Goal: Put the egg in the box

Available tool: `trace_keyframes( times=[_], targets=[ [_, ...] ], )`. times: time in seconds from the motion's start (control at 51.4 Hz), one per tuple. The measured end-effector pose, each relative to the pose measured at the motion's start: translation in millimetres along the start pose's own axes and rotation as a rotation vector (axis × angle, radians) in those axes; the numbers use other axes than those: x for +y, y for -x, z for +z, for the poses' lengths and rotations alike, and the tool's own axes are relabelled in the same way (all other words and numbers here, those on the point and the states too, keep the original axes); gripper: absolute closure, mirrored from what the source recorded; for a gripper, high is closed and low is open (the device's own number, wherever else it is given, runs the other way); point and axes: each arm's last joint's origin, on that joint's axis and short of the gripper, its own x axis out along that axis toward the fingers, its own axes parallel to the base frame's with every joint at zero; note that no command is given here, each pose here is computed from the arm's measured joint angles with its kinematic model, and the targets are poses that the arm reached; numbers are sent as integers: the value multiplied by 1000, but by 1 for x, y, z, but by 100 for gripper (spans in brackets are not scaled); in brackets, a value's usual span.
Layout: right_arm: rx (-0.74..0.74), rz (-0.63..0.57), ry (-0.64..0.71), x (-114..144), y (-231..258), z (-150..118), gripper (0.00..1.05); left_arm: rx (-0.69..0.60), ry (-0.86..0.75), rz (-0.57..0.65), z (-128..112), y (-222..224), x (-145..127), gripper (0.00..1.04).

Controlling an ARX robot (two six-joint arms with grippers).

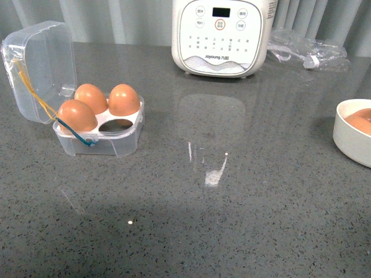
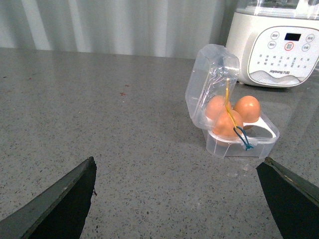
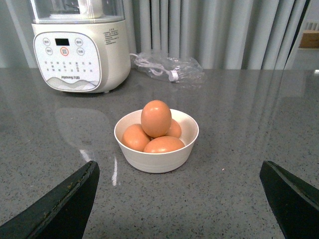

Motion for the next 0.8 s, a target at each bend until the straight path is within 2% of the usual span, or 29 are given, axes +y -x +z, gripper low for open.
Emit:
trace_keyframes(
  times=[0.7,0.778,0.797],
  targets=[
    [0,0,0,0,0,0,7,0,0,0,0,0,0,7],
    [90,-74,-47,0,-1,0,7,0,0,0,0,0,0,7],
    [130,-140,-79,-1,-3,1,7,0,0,0,0,0,0,7]
  ],
)
